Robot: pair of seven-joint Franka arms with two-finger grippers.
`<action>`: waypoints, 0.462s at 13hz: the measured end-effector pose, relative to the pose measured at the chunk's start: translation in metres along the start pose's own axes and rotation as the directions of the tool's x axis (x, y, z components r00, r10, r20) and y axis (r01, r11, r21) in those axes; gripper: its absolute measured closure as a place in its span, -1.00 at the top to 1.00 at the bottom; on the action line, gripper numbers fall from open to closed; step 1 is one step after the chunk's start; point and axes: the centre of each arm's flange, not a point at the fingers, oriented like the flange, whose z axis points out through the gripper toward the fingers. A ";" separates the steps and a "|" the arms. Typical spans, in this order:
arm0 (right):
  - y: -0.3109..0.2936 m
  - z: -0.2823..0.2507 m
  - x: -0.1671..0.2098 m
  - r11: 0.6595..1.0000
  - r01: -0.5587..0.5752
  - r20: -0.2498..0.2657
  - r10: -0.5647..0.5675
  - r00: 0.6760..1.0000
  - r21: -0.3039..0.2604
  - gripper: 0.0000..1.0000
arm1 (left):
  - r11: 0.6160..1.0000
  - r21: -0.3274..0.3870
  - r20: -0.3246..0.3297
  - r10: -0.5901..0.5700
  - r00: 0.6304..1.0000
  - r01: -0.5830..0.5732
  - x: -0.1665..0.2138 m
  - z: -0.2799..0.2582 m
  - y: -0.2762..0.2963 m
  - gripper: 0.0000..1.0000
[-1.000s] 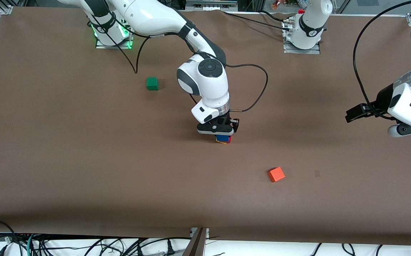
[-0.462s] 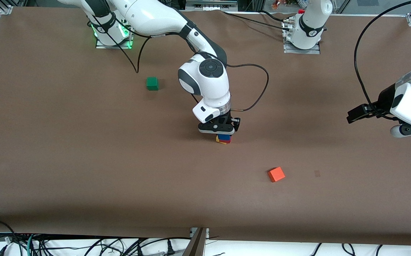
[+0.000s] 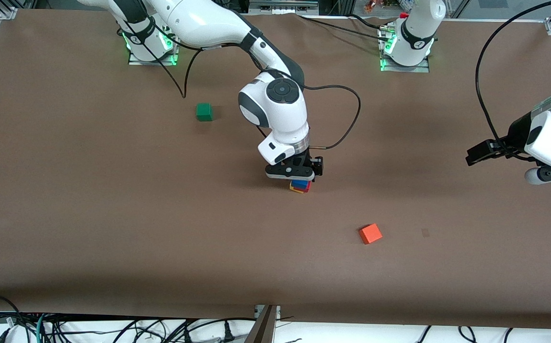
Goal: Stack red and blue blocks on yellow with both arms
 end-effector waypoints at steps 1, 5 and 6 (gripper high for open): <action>0.003 -0.007 0.009 1.000 -0.025 0.017 0.025 1.000 -0.004 1.00 | 1.000 0.000 0.000 0.000 1.000 0.000 0.000 0.000 0.000 1.00; 0.052 -0.099 0.083 0.999 -0.027 0.126 0.031 0.992 -0.036 1.00 | 1.000 0.000 -0.001 0.002 1.000 -0.002 0.000 0.000 0.001 1.00; 0.074 -0.126 0.101 0.998 -0.020 0.163 0.029 0.986 -0.056 1.00 | 1.000 0.000 -0.001 0.002 1.000 -0.002 0.000 0.000 0.001 1.00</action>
